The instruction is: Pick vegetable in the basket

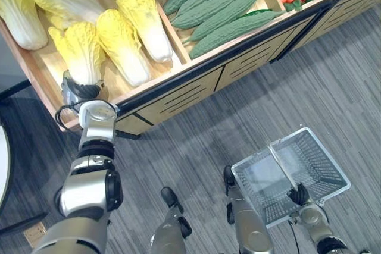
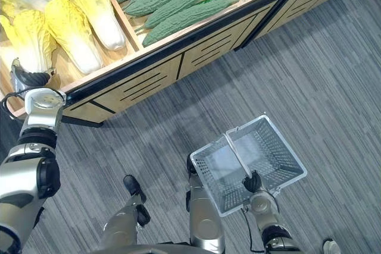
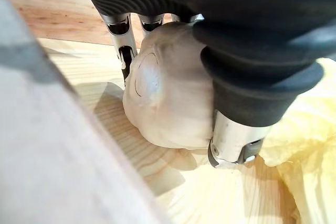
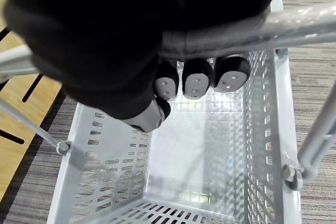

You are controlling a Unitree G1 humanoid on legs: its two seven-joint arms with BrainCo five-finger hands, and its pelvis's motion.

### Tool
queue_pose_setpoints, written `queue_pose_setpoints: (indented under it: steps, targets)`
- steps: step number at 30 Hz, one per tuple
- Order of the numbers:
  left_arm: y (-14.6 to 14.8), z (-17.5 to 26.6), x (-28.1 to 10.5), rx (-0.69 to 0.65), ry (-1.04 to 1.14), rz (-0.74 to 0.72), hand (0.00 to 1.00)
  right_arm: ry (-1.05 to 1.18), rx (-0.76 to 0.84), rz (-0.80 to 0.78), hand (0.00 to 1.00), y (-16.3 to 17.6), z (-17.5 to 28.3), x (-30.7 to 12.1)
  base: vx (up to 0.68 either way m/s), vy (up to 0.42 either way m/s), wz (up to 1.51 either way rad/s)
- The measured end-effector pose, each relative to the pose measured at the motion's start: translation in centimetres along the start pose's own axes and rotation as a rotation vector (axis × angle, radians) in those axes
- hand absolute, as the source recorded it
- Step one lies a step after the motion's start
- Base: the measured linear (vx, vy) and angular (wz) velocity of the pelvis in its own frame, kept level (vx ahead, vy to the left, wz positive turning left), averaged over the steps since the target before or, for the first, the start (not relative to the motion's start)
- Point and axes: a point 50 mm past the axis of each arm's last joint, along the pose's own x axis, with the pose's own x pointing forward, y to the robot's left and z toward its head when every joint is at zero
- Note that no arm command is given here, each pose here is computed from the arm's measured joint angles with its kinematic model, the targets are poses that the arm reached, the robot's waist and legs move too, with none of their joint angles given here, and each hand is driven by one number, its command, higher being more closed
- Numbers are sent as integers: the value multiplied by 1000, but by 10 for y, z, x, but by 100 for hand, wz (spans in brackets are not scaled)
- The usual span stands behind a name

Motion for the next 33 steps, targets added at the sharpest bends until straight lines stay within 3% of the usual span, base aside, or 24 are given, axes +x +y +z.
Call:
queue_pose_setpoints:
  steps: [7,13,20,26,29,33]
  targets:
    - [-34,4,-54,-371,42,-11,100,61,42,8,100,9,-11,-5,-6,-7,10]
    - [-21,13,-102,-600,-2,135,100,183,102,-13,100,12,-42,-19,-28,-13,11]
    - [3,28,-111,-679,-95,257,100,329,114,-4,100,16,-82,-41,-7,-15,12]
    - [18,39,-118,-642,-217,317,100,391,98,32,100,25,-100,-55,3,-3,3]
    - [20,44,-124,-639,-265,294,100,397,93,34,100,25,-103,-58,1,-2,-6]
    - [4,58,-140,-594,-395,100,100,341,49,-2,100,3,-98,-50,-8,5,-27]
